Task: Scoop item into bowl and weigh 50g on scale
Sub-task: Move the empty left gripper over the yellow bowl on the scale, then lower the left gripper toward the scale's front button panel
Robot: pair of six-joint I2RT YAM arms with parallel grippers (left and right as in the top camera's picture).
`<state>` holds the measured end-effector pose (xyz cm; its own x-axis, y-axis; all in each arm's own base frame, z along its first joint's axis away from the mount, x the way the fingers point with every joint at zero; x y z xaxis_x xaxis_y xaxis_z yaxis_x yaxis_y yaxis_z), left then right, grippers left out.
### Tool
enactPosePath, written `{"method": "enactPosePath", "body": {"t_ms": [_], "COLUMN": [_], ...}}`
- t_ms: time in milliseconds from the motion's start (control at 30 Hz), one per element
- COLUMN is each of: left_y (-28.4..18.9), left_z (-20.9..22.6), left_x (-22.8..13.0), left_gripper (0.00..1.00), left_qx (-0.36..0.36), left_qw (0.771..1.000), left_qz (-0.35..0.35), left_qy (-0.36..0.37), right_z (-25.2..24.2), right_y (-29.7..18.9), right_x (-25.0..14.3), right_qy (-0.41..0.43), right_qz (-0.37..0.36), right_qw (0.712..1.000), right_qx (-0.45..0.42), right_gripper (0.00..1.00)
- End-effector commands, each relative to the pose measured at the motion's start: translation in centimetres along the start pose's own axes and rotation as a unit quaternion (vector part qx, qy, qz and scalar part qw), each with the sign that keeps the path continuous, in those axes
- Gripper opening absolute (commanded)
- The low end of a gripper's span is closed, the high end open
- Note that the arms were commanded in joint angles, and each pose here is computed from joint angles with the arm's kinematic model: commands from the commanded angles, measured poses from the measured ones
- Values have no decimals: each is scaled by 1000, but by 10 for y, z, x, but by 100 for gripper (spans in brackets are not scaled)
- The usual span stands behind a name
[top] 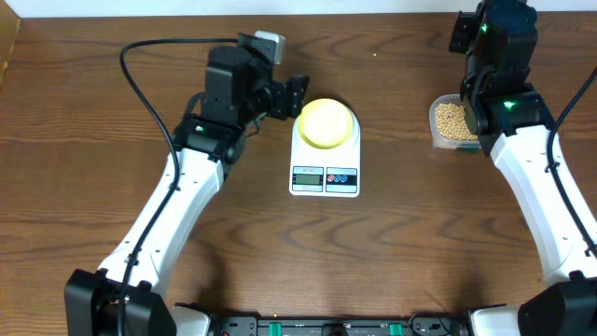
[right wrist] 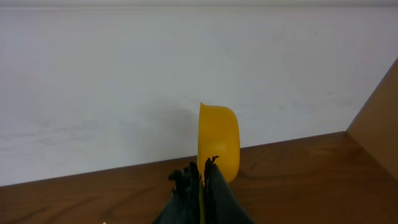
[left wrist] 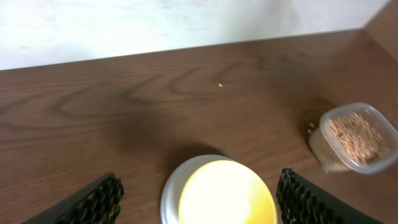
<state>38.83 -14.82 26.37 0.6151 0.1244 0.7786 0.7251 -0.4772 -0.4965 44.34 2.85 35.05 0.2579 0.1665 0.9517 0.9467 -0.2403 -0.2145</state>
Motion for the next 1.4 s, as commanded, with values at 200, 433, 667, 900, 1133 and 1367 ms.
{"method": "enactPosePath", "body": {"t_ms": [200, 433, 667, 900, 1133, 1367], "left_y": [1, 3, 1, -3, -15, -20], "left_z": [-36, -55, -71, -78, -60, -60], "left_x": [-10, -34, -56, -80, -104, -117], "left_gripper": [81, 81, 81, 81, 81, 81], "left_qx": [48, 48, 38, 42, 113, 123], "left_qw": [993, 988, 987, 985, 972, 963], "left_qz": [1, 41, 81, 131, 192, 225], "left_qy": [111, 139, 132, 109, 79, 78], "right_z": [-5, -6, -10, -9, -9, -8], "right_y": [-5, -5, -4, -3, -4, -4], "right_x": [6, 5, 2, 1, -4, -9], "right_qy": [6, 5, 4, 3, -3, -7], "right_qz": [0, 0, 7, 11, 24, 37], "right_qw": [1000, 1000, 1000, 1000, 1000, 999], "right_qx": [-7, -7, -11, -11, -9, -7], "right_gripper": [1, 1, 1, 1, 1, 1]}}
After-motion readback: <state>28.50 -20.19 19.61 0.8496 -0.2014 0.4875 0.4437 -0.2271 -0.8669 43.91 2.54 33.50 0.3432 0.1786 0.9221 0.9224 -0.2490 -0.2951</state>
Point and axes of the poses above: each gripper's point midway between its finger pads, its own y axis out along the fingers, its own z axis along the line the jaws close on, x = y × z, the point moved 6 cm from there along -y, back along the fingers, and after that the axes turned 10 degrees about -y, right-handed, at the moved point
